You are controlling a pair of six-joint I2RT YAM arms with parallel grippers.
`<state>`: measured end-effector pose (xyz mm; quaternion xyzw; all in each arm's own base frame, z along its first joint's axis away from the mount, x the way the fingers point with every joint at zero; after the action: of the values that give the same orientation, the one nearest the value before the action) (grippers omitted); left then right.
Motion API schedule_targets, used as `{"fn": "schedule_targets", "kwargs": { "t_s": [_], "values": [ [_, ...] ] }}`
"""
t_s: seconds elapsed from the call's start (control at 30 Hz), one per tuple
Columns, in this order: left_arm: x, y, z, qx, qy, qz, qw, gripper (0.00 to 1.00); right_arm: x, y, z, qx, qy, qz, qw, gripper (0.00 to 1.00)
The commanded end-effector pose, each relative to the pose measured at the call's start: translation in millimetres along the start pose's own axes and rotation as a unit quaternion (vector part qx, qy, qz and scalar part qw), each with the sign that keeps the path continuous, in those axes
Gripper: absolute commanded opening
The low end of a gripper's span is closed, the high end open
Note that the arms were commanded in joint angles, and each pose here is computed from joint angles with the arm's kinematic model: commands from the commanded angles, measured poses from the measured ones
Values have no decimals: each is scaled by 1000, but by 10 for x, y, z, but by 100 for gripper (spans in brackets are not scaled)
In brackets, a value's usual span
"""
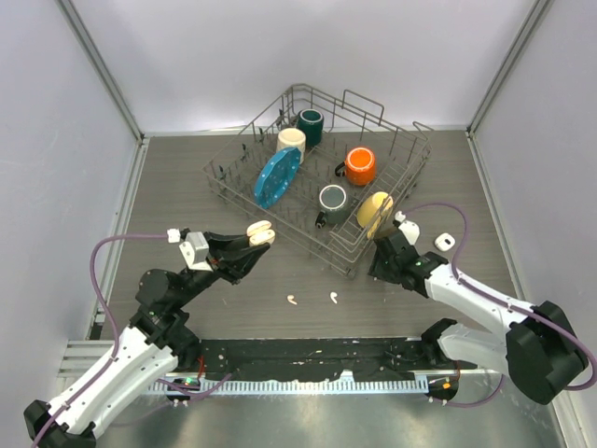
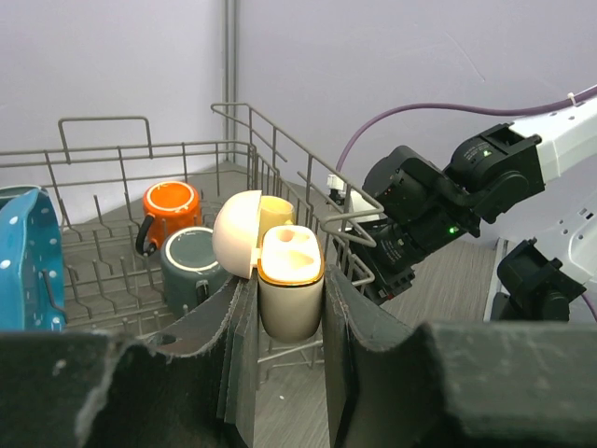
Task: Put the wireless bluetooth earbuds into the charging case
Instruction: Pick up the earbud from the center of the board.
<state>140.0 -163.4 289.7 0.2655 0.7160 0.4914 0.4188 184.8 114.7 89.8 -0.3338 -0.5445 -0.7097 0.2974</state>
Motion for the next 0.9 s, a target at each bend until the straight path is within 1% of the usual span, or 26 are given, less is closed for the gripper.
{"fn": "schedule_targets", "kwargs": {
  "t_s": [0.0,0.27,0.73,0.87],
  "values": [
    [-52,70,2,-1,1,-13,1000,0,-100,52,-20,-2,-16,-21,1000,41],
    [-39,59,2,-1,1,-14,1000,0,-159,23,-85,12,-36,-23,999,40],
    [22,86,-3,-2,11,-17,1000,0,-260,-4,-52,24,-31,-16,999,38],
    [27,72,0,-1,12,-15,1000,0,-290,-35,-61,26,-35,-9,999,35]
  ]
}}
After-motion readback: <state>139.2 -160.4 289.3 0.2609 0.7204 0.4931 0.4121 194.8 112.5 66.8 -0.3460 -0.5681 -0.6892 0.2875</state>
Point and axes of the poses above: each gripper's point midway between its finger pads, its own x axis back along the fingers, its own z axis along the line the jaws close on, y = z × x, the point moved 6 cm from there along x, back along the fingers, and after that the axes turned 5 degrees about x, right-handed, at the moved point
